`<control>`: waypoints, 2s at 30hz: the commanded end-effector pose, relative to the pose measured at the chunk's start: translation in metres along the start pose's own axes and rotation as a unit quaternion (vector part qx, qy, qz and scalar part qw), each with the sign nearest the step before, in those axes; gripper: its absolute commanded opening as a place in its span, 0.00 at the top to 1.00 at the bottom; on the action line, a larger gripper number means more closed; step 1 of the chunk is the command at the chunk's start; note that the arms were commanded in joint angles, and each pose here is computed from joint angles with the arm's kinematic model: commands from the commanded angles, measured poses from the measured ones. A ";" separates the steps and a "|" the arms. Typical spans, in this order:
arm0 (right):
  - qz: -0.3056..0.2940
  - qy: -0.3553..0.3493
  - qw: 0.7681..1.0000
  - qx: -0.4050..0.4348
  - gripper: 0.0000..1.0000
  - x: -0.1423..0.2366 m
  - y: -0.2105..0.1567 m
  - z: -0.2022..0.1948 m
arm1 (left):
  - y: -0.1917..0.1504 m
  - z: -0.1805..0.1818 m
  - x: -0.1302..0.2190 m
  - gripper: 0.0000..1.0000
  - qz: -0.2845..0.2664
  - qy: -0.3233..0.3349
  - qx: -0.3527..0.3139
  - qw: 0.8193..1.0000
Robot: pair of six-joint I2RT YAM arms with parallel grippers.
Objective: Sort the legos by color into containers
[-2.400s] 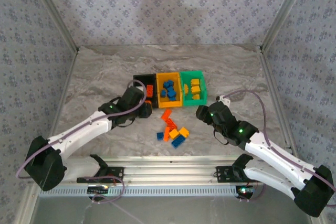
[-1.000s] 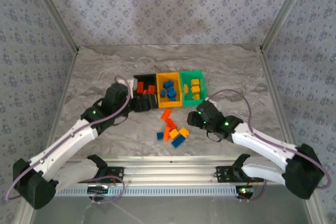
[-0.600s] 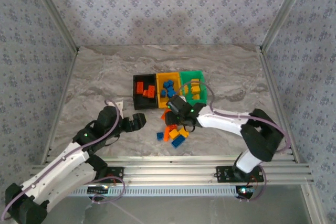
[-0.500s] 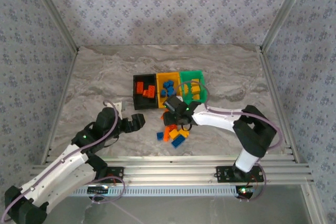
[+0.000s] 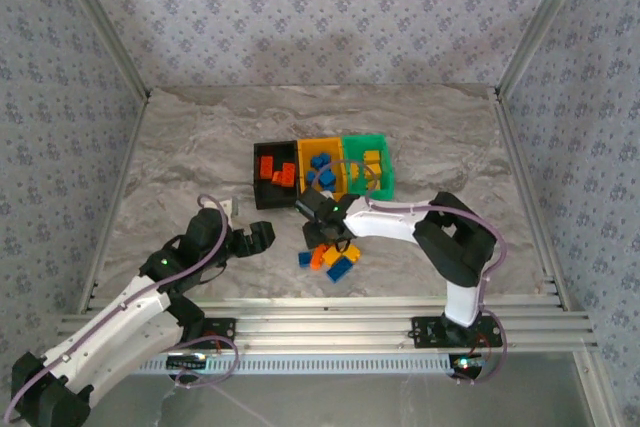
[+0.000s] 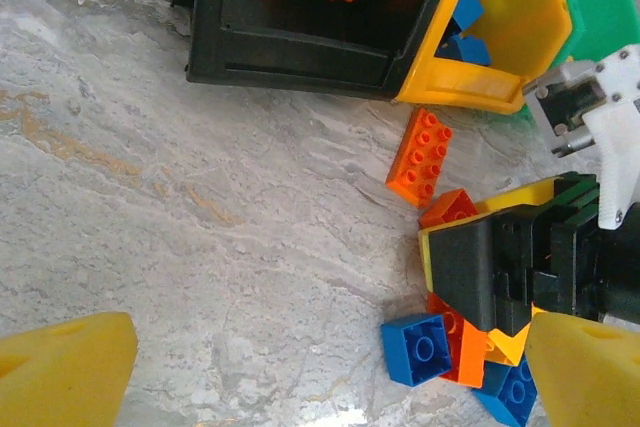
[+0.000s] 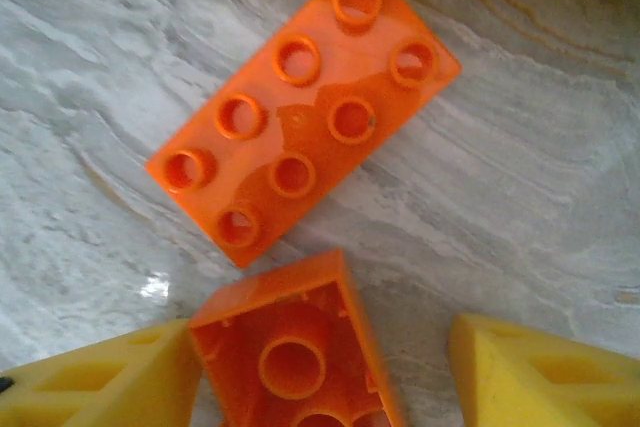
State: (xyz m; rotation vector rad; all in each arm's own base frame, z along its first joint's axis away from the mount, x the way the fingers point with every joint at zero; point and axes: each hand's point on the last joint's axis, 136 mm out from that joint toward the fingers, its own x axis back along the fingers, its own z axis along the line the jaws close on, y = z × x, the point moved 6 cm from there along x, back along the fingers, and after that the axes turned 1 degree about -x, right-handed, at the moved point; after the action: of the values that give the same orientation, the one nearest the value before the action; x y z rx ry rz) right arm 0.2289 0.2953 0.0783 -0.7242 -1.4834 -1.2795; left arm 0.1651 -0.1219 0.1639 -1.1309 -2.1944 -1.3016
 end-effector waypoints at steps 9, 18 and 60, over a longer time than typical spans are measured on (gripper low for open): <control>-0.029 -0.028 0.998 -0.040 0.66 0.013 -0.011 -0.030 | -0.003 0.009 -0.003 0.00 -0.004 0.015 0.005 1.000; -0.134 0.031 0.989 -0.057 0.73 0.082 0.024 -0.033 | -0.008 0.020 -0.003 0.00 -0.001 0.037 0.011 0.999; -0.257 0.129 0.954 -0.085 0.33 0.136 0.128 0.018 | 0.005 -0.009 -0.004 0.02 0.024 -0.013 -0.023 0.999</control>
State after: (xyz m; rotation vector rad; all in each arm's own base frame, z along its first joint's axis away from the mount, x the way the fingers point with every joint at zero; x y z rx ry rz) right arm 0.3130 0.3442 0.2481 -0.2620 -1.3929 -1.7821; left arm 0.1559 -0.1097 0.1476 -1.1240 -2.1082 -1.2706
